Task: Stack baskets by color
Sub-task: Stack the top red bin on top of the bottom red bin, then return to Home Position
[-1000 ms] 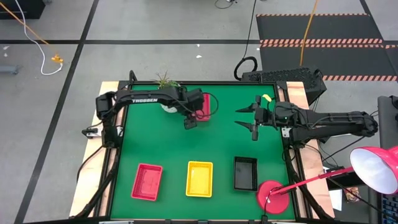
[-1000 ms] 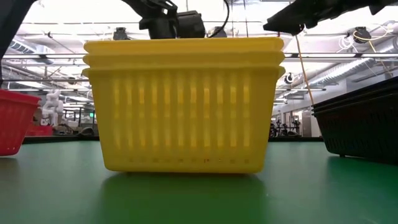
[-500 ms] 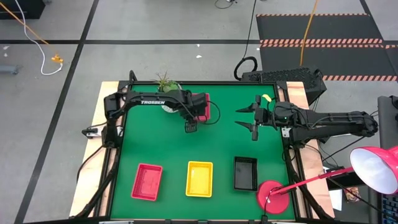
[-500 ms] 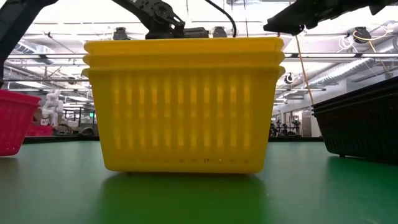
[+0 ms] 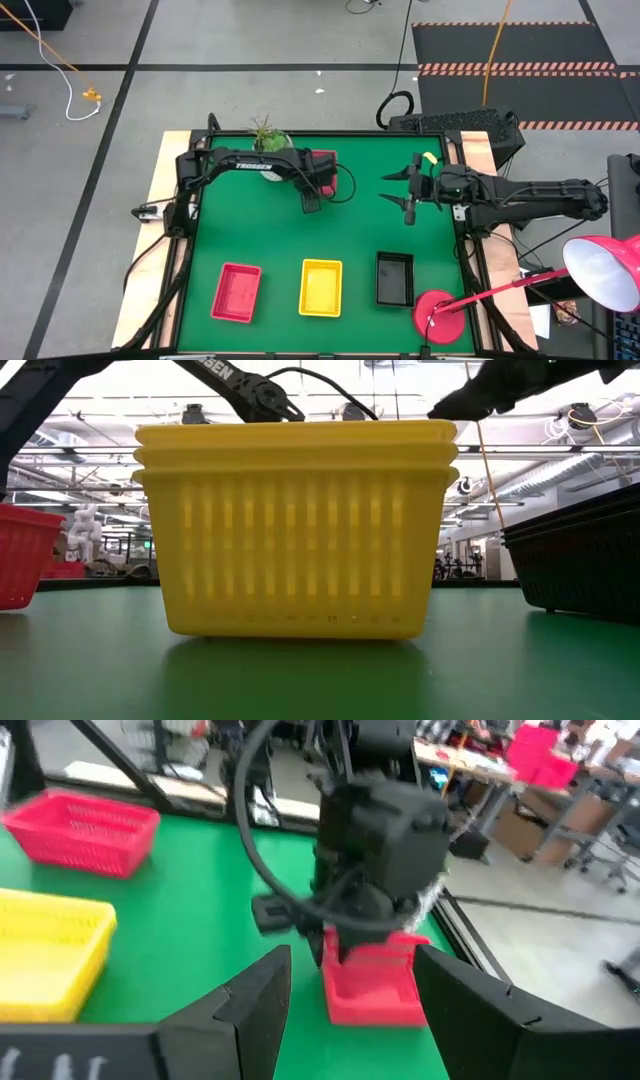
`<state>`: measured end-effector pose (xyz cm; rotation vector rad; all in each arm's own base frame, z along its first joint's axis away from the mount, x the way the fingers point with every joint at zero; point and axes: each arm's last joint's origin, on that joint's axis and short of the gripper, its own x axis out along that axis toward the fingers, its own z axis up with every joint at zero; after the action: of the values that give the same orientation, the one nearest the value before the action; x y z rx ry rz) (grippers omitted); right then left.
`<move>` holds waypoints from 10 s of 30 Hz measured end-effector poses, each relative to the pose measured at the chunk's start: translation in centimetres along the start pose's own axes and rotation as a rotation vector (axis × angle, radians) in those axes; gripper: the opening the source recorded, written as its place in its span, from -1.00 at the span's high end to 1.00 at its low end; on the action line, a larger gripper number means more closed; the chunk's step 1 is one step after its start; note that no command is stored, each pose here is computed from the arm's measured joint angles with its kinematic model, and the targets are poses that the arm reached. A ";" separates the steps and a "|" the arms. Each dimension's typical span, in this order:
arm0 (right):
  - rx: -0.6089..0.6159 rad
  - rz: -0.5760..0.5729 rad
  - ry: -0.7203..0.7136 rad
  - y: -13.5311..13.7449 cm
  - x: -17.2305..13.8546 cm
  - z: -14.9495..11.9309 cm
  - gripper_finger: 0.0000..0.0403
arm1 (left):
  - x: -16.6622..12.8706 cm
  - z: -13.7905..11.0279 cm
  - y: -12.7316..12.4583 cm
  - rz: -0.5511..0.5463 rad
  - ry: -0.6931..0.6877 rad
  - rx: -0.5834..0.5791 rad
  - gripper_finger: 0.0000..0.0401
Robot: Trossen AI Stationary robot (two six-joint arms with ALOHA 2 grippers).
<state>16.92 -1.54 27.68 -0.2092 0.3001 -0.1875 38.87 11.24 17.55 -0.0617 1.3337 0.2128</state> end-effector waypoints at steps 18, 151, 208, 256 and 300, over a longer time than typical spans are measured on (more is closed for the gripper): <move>0.032 -0.069 -0.039 -0.7 -3.2 0.1 -0.03 | -10.2 -2.0 -5.5 -0.068 -0.115 0.024 0.97; 0.190 0.059 0.037 -0.2 -3.1 -0.7 -0.03 | -20.1 -14.6 -22.0 0.008 -0.338 -0.154 0.38; 0.227 0.067 0.229 1.0 2.6 -2.3 -0.03 | -10.5 -16.3 -4.2 -0.106 -1.208 -0.164 0.38; 0.386 0.209 0.030 1.3 -3.6 -6.2 1.00 | -8.9 -25.7 -5.8 -0.202 -1.374 -0.135 1.00; 0.293 0.402 -0.342 3.0 -4.3 -11.8 1.00 | -6.2 -28.7 -5.0 -0.152 -1.281 -0.164 0.98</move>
<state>9.69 0.16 17.17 0.1121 -0.0309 0.2020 10.93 0.82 16.42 -0.1350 0.0329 0.1754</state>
